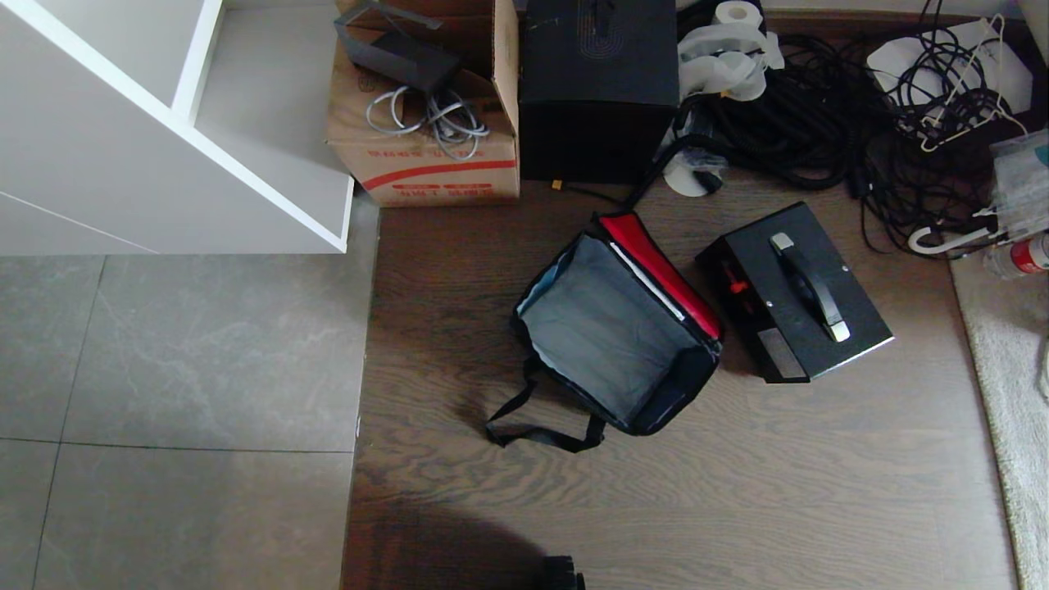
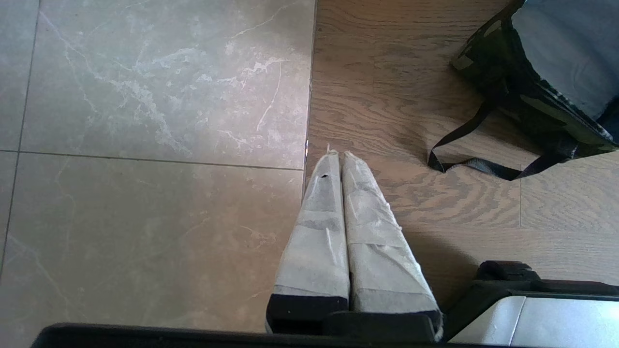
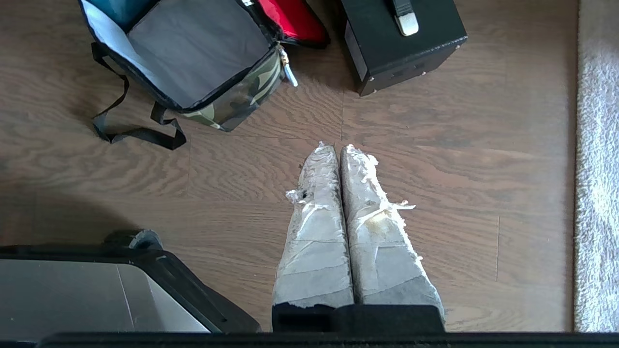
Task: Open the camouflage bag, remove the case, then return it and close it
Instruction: Grip the handle again
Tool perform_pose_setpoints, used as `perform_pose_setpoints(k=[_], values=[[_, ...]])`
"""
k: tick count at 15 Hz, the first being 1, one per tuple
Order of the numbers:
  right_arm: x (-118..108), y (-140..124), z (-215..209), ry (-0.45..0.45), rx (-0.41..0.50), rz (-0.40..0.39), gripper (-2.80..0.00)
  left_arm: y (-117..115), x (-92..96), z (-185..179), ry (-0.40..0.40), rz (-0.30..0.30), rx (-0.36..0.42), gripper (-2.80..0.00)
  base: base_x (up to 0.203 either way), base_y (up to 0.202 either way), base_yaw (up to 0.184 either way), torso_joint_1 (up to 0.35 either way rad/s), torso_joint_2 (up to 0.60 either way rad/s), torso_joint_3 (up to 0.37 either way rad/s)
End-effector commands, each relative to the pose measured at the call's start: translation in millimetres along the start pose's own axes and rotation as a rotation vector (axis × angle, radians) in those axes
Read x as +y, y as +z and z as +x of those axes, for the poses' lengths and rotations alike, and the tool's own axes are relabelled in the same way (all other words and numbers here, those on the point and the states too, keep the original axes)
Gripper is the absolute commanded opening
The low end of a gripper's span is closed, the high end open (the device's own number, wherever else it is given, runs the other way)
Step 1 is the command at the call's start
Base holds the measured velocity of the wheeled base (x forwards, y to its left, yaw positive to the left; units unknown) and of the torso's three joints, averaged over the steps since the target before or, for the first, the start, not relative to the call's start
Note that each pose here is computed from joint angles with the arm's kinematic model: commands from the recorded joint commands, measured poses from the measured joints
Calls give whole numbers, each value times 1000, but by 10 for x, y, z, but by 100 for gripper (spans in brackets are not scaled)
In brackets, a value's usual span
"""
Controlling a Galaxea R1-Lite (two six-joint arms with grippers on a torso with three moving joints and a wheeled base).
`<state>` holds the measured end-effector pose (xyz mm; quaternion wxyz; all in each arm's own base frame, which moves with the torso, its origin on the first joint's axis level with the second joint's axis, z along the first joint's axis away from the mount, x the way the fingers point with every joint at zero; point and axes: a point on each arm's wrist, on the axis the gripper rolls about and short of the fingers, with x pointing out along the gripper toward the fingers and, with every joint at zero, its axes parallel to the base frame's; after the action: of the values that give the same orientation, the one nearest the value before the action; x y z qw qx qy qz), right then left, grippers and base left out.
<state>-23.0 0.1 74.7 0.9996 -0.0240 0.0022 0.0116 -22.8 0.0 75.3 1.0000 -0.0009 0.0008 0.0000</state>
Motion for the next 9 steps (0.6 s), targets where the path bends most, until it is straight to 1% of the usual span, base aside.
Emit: perform_pose_setpoints(k=[1, 6, 7, 8, 9], values=[[0, 2, 3, 0, -2, -15, -280, 0, 0, 1, 0, 0, 2, -280, 0, 0, 0, 0, 0, 0], [-3, 37, -5, -7, -15, -7, -280, 0, 0, 1, 0, 0, 2, -280, 0, 0, 0, 0, 0, 0], [-7, 138, -33, -5, -27, -11, -280, 0, 0, 1, 0, 0, 2, -280, 0, 0, 0, 0, 0, 0], [-13, 302, -91, -1, -32, -15, -280, 4, 0, 0, 0, 0, 0, -280, 0, 0, 0, 0, 0, 0], [-20, 477, -180, 1, -12, -18, -280, 0, 0, 1, 0, 0, 2, -280, 0, 0, 0, 0, 0, 0]])
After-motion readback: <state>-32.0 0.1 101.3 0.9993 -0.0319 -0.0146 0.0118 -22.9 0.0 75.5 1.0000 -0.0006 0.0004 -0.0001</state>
